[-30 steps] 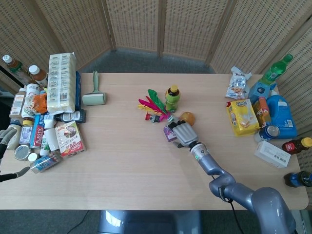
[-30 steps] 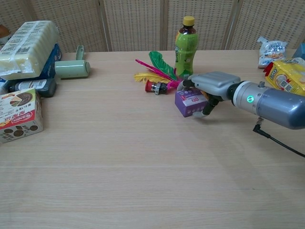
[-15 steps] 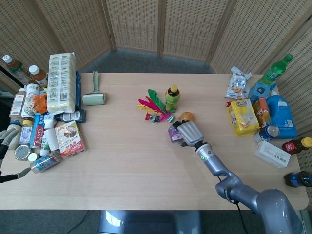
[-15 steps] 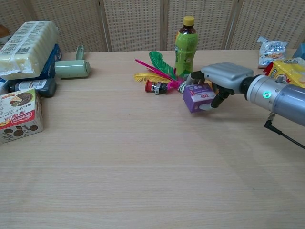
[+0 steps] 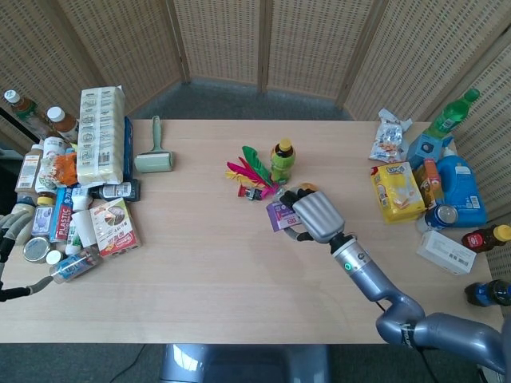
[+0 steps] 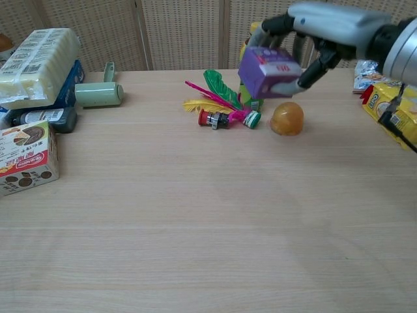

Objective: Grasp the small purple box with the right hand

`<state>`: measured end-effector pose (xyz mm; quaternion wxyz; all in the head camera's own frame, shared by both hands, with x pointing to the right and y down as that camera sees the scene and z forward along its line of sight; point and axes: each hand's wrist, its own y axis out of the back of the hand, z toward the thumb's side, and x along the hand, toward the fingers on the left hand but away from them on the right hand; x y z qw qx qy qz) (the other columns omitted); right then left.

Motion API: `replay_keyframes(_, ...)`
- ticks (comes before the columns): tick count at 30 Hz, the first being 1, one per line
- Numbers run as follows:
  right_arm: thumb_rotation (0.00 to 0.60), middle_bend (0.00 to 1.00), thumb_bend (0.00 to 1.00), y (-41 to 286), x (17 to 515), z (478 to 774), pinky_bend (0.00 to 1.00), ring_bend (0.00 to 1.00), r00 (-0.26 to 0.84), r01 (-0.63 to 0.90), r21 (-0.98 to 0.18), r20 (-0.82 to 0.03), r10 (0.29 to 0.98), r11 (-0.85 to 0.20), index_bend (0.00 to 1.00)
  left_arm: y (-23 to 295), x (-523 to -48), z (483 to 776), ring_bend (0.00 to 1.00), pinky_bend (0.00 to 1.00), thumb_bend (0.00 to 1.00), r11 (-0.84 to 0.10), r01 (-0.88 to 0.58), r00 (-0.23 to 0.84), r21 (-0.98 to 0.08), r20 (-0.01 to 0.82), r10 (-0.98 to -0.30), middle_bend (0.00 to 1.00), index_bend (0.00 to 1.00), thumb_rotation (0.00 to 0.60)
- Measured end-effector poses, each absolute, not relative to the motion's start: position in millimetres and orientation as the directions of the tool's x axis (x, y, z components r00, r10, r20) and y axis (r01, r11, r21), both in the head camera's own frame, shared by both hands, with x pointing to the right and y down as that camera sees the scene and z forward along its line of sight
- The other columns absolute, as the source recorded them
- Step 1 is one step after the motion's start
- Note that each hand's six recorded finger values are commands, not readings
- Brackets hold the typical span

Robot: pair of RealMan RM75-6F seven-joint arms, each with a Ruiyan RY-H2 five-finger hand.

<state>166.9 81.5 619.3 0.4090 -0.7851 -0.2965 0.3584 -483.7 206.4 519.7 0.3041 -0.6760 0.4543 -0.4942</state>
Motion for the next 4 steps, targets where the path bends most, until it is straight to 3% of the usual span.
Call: replay_keyframes(4, 0.6, 0.51, 0.4, 74, 165, 578, 0.47, 0.28, 0.556, 0.221, -0.845, -0.302, 0.774, -0.488, 0.42, 207, -482, 519, 0.0, 0.0, 0.0, -0.405, -0.313, 0.105, -0.859, 0.393, -0.914, 0.0, 0.0, 0.6)
